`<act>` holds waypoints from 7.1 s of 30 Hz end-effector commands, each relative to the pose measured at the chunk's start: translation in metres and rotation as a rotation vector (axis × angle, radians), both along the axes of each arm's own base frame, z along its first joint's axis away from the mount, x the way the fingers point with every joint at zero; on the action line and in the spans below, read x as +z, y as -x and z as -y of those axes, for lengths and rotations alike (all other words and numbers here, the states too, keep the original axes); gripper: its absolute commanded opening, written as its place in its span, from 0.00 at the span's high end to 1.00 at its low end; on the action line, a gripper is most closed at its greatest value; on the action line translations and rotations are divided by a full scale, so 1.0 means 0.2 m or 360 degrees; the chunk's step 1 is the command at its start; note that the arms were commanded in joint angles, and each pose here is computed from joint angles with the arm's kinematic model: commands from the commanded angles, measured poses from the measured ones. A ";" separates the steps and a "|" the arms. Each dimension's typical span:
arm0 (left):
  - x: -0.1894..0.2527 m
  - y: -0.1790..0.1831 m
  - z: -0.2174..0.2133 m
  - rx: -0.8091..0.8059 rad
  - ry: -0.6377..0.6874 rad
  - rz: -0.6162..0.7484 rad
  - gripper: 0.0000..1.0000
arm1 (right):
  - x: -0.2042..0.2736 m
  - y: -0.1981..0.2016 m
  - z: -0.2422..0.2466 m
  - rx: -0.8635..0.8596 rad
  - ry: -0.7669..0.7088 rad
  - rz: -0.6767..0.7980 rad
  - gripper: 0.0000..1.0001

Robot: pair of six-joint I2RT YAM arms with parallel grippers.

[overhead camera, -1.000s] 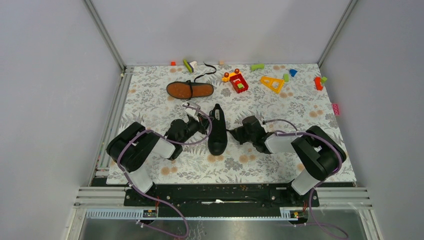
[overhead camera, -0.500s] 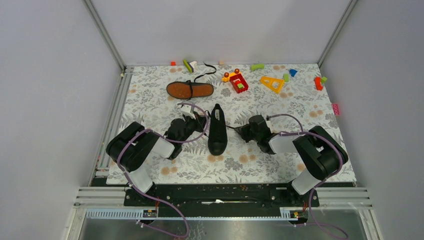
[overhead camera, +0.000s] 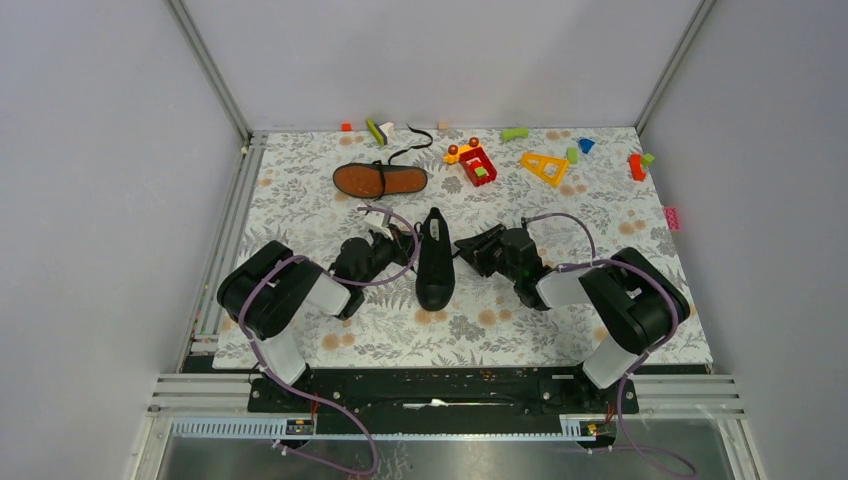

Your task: Tie the shoes

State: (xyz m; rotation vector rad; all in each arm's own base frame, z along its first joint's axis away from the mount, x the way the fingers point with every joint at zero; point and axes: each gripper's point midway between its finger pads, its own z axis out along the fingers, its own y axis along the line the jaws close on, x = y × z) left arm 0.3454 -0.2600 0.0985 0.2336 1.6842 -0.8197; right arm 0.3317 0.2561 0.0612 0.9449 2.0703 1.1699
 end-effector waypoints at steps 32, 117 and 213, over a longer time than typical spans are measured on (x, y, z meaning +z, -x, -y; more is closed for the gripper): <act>0.17 -0.06 0.05 -0.0085 0.0133 0.0191 1.00 | 0.51 -0.03 -0.22 0.1324 0.0911 0.0941 0.46; 0.18 -0.07 0.13 0.0001 0.0098 0.0232 1.00 | 0.54 -0.10 -0.36 0.1196 0.0834 0.0500 0.58; 0.11 -0.02 0.10 -0.0175 -0.0235 0.0008 1.00 | 0.28 -0.13 -0.15 0.0463 -0.0213 0.0435 0.54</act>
